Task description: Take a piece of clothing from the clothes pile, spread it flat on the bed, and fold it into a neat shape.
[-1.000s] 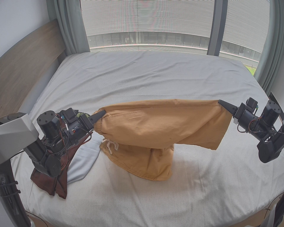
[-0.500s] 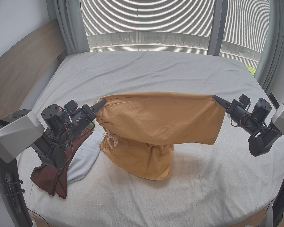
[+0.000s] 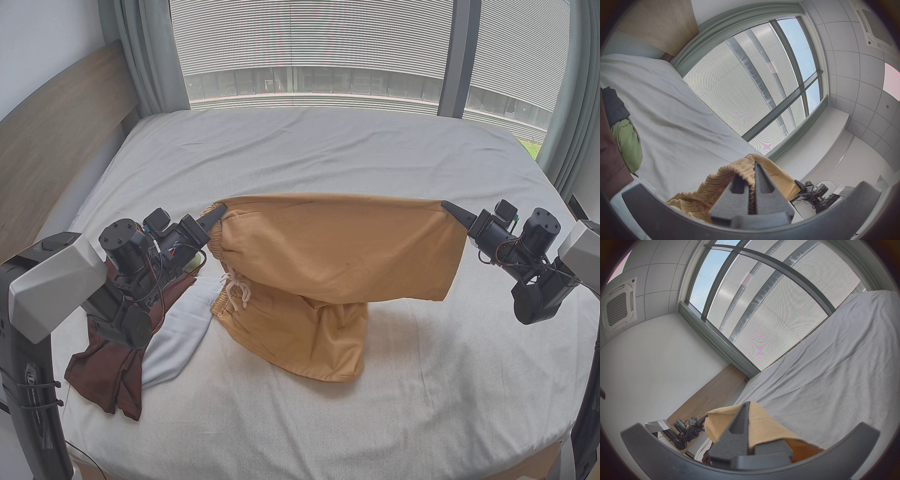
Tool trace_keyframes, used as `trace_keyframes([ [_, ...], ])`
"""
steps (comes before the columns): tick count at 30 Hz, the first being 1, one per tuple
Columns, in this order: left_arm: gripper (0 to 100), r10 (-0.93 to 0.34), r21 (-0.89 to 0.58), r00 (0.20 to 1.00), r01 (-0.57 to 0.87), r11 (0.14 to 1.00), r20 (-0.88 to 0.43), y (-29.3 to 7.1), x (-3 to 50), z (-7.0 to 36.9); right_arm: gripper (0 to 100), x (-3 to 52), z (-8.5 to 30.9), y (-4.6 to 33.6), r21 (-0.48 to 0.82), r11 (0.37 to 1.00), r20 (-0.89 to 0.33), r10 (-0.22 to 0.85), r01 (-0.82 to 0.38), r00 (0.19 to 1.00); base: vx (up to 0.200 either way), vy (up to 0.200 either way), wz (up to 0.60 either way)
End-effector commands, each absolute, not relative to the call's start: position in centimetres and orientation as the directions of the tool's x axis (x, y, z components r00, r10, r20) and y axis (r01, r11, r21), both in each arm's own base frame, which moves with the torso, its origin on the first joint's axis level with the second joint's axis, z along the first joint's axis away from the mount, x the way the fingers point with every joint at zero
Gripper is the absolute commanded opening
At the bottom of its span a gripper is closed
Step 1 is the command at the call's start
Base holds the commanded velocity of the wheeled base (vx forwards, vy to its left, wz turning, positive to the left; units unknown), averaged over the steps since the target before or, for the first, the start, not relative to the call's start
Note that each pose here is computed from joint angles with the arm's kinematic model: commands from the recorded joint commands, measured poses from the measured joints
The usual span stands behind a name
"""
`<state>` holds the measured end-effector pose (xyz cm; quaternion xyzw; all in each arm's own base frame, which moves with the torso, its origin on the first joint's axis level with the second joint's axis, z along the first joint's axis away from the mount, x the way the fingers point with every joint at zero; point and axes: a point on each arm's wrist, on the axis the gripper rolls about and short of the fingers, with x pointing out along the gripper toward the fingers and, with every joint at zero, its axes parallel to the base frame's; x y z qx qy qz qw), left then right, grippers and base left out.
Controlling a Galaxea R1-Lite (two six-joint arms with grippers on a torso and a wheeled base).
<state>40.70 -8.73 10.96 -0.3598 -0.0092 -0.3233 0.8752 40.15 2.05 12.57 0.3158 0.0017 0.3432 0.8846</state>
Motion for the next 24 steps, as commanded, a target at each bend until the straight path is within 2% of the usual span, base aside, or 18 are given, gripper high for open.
trace_keyframes([
  [1, 0, -0.557, -0.631, 0.795, 0.564, 0.533, 0.239, -8.8, 41.4, 10.0, 0, 41.3, 11.2, 2.0, 0.569, 0.566, 0.203, 0.608, -0.597, 0.768, 0.000, 0.000, 0.00],
  [24, 0, -0.529, -0.664, 0.791, 0.577, 0.475, 0.308, -9.3, 45.7, 8.0, 0, 46.5, 9.6, 1.9, 0.560, 0.578, 0.223, 0.585, -0.594, 0.779, 0.000, 0.000, 0.00],
])
